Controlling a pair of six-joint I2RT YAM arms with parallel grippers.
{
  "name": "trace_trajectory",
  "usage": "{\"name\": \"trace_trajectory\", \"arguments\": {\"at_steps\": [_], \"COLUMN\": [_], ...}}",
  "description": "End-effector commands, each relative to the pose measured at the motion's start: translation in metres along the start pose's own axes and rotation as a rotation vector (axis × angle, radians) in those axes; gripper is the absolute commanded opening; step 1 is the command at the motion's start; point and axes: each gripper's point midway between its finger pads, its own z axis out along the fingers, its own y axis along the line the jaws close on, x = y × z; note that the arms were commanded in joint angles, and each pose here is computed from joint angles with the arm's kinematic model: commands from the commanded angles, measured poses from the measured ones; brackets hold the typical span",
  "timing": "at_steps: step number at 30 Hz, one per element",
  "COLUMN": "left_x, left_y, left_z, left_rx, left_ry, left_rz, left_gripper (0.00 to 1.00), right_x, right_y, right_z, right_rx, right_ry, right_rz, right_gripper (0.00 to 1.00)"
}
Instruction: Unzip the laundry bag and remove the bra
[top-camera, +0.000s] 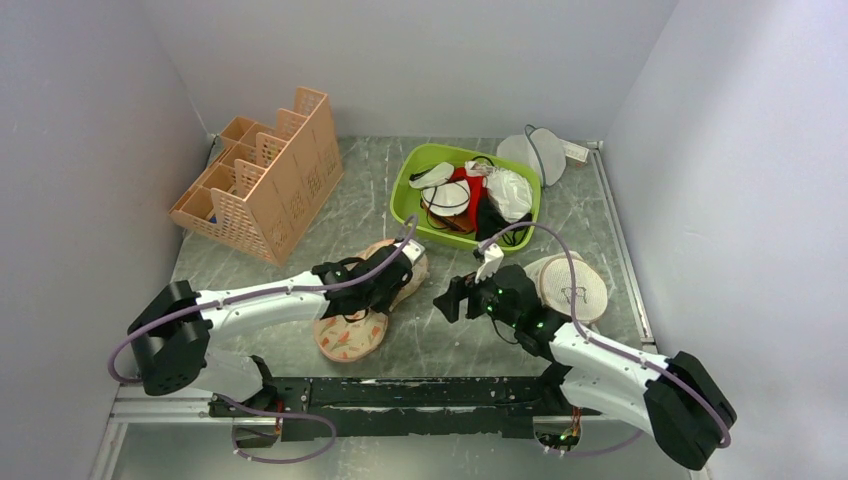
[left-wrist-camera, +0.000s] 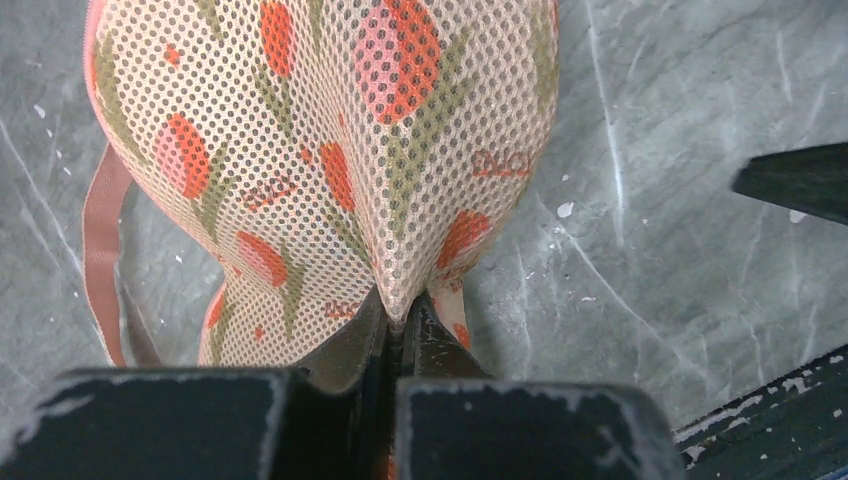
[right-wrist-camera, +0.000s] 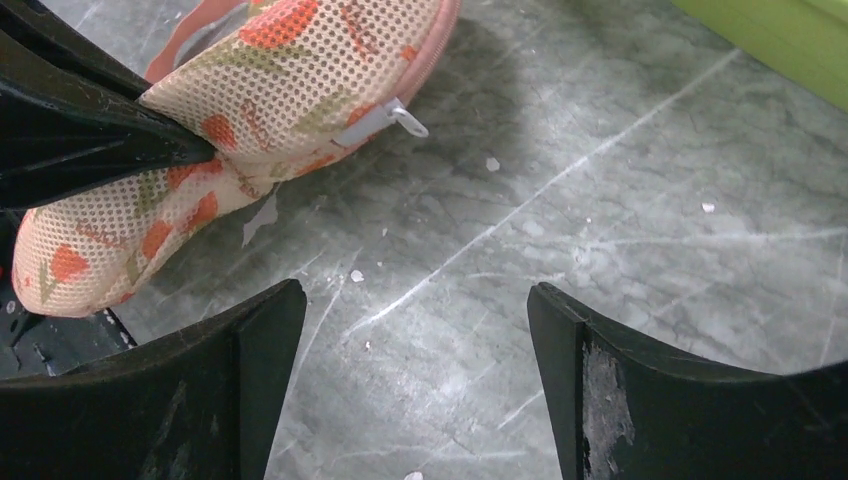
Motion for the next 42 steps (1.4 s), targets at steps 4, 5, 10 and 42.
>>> {"name": "trace_trajectory", "arguments": {"at_steps": [4,5,10,42], "left_x": [-0.016,-0.016,-0.014,-0.011], "left_y": [-0.017,-0.017,-0.018,-0.022], "left_z": [-0.011,-0.012,-0.015,-0.023], "left_rx": [0.109,0.109,0.102,0.1], "left_ry": [-0.079,-0.085,-0.087,-0.11], "left_rz": [0.023,0.022,0.031,0.039], "left_gripper": [0.07,0.07,0.07,0.07], "right_x": [-0.042,-0.041,-0.04,-0.028], "right_y": [0.021,0.02,0.006,0.017], "right_z": [0.017,0.019,0.025,0.048], "right_rx": [-0.141,-0.147,-0.12,-0.266], "right_ry": [-0.144,-0.145,-0.157,-0.202], "right_rz": [-0.16,-0.18,-0.218,-0.346], "right_gripper": [0.78,0.76,0.64,0.25]}}
